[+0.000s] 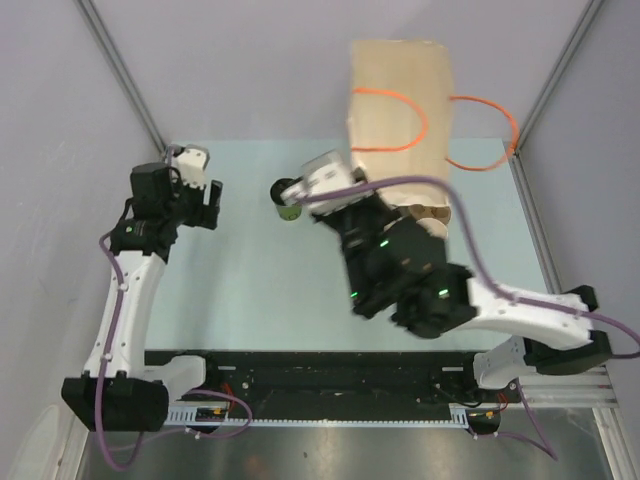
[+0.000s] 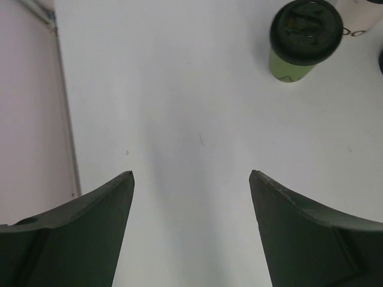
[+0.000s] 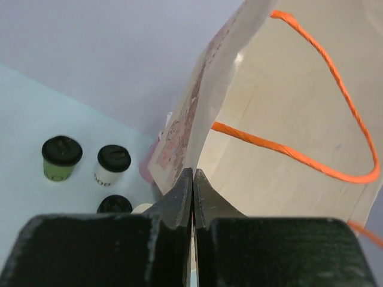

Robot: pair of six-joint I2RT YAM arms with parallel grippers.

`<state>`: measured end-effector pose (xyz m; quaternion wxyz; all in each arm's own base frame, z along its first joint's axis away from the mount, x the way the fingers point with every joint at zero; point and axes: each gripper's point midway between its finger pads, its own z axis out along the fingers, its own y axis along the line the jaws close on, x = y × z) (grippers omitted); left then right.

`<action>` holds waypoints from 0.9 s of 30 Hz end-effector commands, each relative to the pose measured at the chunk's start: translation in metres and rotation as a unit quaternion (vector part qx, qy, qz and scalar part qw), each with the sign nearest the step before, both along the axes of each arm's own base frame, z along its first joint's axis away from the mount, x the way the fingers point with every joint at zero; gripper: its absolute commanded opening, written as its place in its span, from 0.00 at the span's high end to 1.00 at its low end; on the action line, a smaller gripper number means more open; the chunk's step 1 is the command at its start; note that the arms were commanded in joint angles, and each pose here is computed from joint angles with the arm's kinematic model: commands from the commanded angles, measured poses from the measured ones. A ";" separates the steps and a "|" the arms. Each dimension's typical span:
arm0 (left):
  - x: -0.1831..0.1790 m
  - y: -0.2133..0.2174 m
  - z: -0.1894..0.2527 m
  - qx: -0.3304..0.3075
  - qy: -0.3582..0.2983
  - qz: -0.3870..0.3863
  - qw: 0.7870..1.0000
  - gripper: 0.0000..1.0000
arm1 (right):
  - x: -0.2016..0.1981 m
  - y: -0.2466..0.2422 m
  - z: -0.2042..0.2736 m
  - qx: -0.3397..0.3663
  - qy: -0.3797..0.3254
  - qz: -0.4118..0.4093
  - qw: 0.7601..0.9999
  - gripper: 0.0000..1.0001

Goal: Pack the takeout coffee

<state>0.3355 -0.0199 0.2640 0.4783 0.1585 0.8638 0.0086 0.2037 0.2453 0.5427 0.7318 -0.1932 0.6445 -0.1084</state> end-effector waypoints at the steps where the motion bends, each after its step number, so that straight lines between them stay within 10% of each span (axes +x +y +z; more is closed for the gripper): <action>1: -0.019 0.021 0.016 -0.021 -0.034 0.039 0.998 0.16 | -0.022 0.022 -0.015 -0.056 0.013 -0.046 0.997 1.00; 5: -0.028 0.028 0.014 -0.021 -0.038 0.051 0.998 0.16 | -0.032 0.067 -0.036 -0.138 -0.007 0.055 0.989 1.00; 6: -0.028 0.029 0.013 -0.023 -0.037 0.051 0.998 0.16 | -0.038 0.086 -0.045 -0.036 0.030 0.107 0.993 1.00; 8: -0.029 0.031 0.010 -0.025 -0.033 0.054 0.998 0.16 | -0.045 0.113 -0.076 -0.071 0.105 0.218 0.968 1.00; 27: -0.031 0.046 0.012 -0.028 -0.031 0.074 0.996 0.17 | -0.039 0.135 -0.281 -0.134 0.359 0.318 0.867 1.00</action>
